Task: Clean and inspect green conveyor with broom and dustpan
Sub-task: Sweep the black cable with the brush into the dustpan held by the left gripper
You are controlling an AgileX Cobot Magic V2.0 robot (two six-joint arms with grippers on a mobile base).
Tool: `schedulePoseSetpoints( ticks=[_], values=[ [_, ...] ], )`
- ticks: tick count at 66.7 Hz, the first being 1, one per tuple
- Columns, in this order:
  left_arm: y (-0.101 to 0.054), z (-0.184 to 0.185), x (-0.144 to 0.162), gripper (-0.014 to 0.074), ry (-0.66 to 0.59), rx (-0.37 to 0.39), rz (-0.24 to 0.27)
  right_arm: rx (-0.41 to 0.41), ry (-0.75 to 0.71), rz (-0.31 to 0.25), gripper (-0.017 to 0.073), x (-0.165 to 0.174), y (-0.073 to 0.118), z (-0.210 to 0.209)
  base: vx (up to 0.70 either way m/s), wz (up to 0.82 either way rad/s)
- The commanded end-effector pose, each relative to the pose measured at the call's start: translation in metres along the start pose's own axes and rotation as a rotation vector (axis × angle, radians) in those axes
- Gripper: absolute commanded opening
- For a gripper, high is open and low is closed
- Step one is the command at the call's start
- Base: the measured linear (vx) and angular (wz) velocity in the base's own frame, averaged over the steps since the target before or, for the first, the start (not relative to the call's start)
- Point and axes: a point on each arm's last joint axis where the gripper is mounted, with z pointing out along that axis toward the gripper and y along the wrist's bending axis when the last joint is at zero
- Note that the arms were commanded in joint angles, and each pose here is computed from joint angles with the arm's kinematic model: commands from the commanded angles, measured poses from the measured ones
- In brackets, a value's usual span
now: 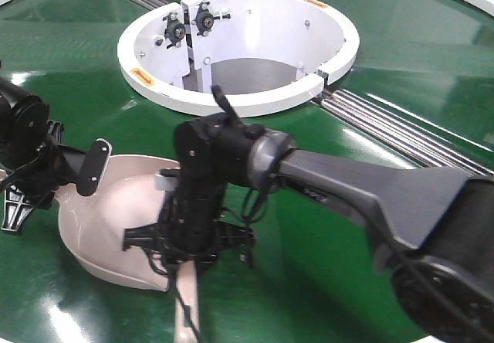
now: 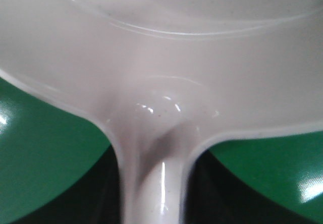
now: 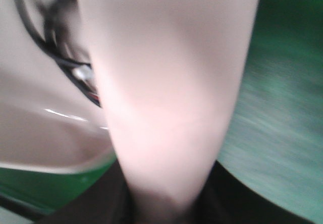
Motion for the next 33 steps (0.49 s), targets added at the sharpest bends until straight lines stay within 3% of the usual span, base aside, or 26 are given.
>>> schedulePoseSetpoints(
  ticks=[1,13,33],
  values=[
    [0.008,-0.022,0.003,-0.0007,-0.010,-0.085,-0.021,-0.100,-0.048,-0.081,-0.0001,0.003,0.026,-0.036,0.00,0.00],
    [0.008,-0.022,0.003,-0.0007,-0.010,-0.085,-0.021,-0.154,-0.099,-0.135,-0.0001,-0.004,0.047,-0.049,0.00,0.00],
    [0.007,-0.022,0.003,-0.0007,-0.010,-0.084,-0.021,-0.069,-0.229,-0.135,0.0004,-0.008,0.040,-0.073,0.00,0.00]
  ],
)
